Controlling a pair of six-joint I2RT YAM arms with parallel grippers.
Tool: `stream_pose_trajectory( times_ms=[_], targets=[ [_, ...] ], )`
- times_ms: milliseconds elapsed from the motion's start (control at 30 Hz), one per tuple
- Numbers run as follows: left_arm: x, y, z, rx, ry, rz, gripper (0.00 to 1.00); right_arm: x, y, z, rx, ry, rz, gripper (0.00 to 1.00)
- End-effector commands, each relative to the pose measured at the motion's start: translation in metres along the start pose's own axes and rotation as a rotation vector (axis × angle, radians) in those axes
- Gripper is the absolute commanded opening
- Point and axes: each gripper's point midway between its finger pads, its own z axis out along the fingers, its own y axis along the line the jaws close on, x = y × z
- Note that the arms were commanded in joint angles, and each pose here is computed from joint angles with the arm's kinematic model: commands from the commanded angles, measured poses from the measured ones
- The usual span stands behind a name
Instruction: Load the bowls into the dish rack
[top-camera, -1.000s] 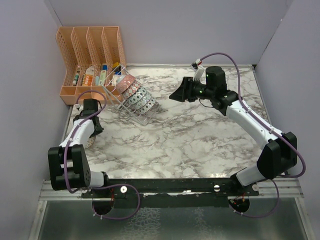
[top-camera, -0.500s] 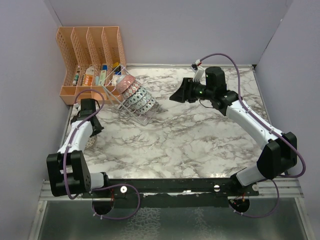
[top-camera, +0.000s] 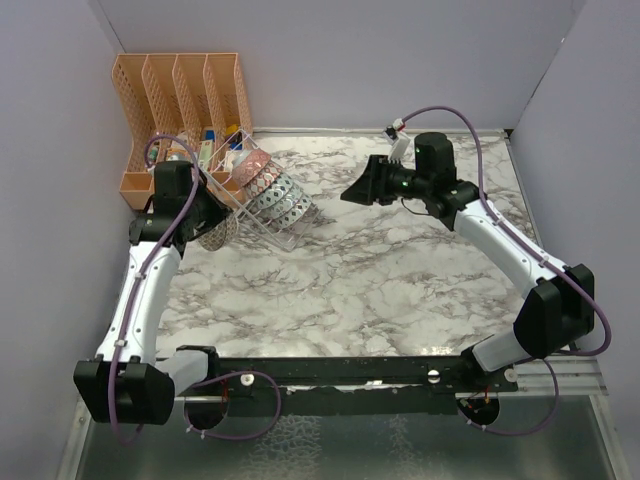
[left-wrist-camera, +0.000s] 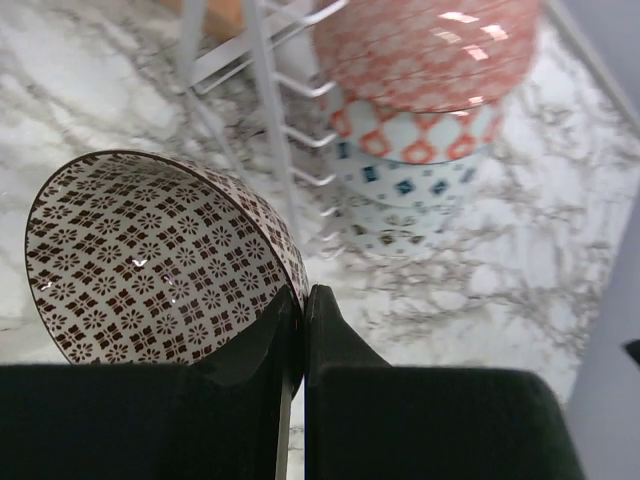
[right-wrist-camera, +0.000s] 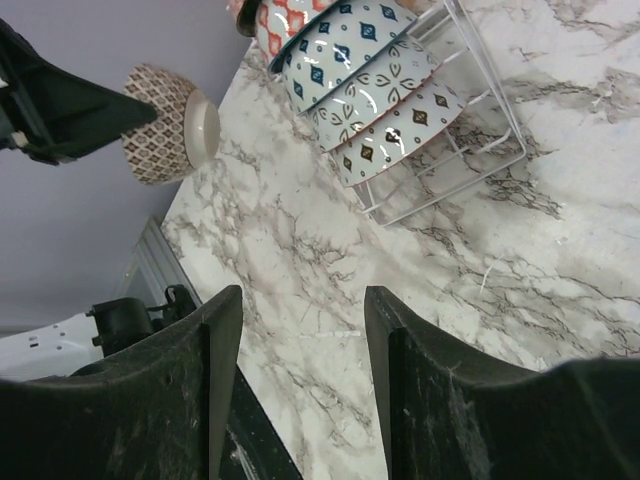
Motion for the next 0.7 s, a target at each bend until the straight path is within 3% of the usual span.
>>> stream_pose_trajectory(
  times_ms=[0, 100, 233, 433, 667],
  targets=[
    [-0.034, -0.067, -0.048, 0.235, -0.067, -0.081, 0.0, -0.008, 0.02, -0.006, -0.135, -0.026, -0.031, 0.52],
    [-0.044, -0.09, -0.064, 0.31, -0.069, -0.112, 0.0, -0.005, 0.038, -0.011, -0.242, -0.017, -0.052, 0.52],
    [-0.044, -0.121, -0.072, 0.42, -0.032, -0.175, 0.0, -0.004, 0.036, -0.017, -0.208, -0.029, -0.062, 0.52],
    [0.01, -0.177, -0.063, 0.497, 0.127, -0.064, 0.0, -0.008, 0.01, -0.04, 0.039, -0.089, -0.086, 0.57],
    [0.101, -0.205, -0.034, 0.454, 0.282, 0.124, 0.0, -0.015, -0.043, -0.097, 0.433, -0.218, 0.057, 0.61]
  ],
)
